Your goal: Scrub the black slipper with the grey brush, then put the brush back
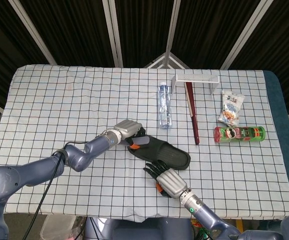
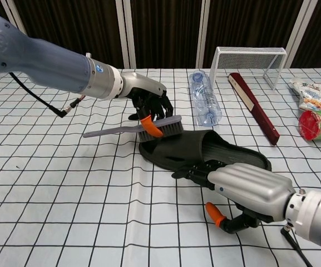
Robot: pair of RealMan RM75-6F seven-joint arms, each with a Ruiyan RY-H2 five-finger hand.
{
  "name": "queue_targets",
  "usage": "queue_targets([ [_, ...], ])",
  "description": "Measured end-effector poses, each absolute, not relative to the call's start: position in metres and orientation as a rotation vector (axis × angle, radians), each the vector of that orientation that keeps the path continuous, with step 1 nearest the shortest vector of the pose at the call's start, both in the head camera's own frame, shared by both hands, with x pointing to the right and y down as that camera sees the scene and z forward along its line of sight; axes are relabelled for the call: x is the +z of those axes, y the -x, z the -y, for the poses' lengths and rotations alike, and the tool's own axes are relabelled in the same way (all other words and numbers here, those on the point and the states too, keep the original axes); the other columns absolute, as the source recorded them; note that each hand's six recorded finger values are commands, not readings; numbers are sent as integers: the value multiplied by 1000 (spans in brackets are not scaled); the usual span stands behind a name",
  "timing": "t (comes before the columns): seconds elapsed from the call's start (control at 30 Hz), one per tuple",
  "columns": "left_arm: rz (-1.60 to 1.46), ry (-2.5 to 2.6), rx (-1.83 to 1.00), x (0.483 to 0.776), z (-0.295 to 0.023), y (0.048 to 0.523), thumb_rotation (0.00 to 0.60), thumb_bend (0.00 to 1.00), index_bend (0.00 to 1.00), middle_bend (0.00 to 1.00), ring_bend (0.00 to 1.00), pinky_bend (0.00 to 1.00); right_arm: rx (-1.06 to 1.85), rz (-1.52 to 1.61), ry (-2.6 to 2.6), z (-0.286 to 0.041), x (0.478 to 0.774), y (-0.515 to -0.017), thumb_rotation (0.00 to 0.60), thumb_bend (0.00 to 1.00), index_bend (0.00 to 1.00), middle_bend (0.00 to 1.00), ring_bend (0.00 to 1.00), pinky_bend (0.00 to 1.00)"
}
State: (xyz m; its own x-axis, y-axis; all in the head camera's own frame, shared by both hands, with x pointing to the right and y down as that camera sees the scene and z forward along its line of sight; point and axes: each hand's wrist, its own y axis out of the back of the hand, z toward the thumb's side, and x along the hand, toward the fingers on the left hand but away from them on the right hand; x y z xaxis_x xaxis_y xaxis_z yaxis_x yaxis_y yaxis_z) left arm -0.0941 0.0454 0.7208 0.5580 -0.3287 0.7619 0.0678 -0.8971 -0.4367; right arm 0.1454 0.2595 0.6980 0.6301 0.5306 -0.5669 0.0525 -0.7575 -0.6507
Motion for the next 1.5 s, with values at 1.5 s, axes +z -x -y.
queue_targets([
  [1.5, -206, 2160, -1278, 716, -169, 292, 600, 573, 649, 636, 482, 658, 1457, 829, 1713, -260, 583, -362, 600, 707, 0, 0, 0, 0],
])
